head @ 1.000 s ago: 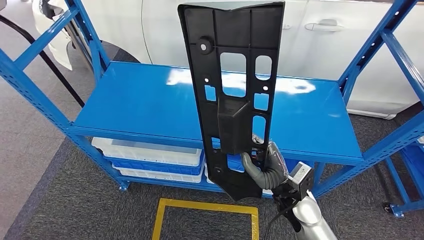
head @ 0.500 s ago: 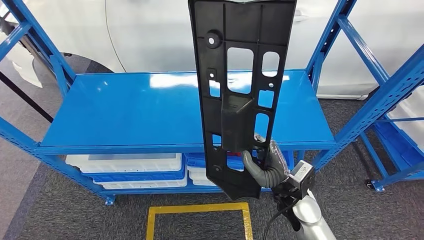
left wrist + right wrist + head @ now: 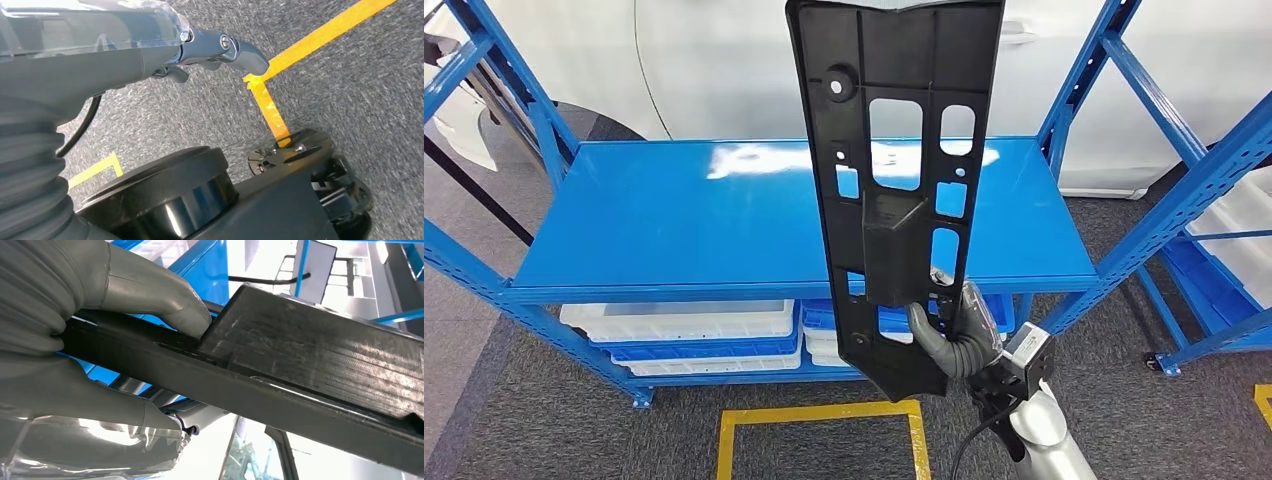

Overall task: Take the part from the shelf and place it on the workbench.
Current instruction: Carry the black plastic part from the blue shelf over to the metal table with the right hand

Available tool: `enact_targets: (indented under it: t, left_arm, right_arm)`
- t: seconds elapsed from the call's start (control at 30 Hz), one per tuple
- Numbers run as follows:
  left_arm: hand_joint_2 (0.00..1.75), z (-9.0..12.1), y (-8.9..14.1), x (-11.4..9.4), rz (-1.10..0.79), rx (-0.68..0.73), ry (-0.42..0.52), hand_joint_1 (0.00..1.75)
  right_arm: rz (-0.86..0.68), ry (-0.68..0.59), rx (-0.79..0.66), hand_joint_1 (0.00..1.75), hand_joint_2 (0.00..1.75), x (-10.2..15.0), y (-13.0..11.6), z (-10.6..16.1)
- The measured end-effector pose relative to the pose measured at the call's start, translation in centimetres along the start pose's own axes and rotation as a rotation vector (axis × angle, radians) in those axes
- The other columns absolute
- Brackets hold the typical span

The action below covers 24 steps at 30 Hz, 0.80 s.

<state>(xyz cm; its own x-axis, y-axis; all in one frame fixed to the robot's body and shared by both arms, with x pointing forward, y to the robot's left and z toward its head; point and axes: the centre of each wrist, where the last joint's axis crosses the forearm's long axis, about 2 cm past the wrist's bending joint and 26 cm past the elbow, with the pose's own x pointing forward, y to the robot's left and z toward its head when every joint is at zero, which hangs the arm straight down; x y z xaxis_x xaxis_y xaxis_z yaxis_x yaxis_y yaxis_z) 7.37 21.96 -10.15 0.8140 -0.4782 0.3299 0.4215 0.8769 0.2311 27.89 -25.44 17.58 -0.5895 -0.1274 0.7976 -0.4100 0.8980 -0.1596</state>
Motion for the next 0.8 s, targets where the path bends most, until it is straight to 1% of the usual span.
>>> enact_targets:
  t: [0.43, 0.67, 0.8]
  left_arm:
    - [1.75, -0.13, 0.25, 0.41, -0.009, -0.014, 0.016, 0.0]
    - [1.75, 0.01, -0.02, -0.13, -0.008, -0.021, 0.026, 0.0]
    - [1.75, 0.0, -0.04, -0.01, -0.007, -0.021, 0.024, 0.0]
  right_arm:
    - [0.023, -0.005, -0.016, 1.75, 1.75, 0.55, 0.0, 0.2]
    - [0.022, -0.01, -0.015, 1.75, 1.75, 0.65, 0.04, -0.17]
    - [0.023, -0.01, -0.016, 1.75, 1.75, 0.64, 0.04, -0.15]
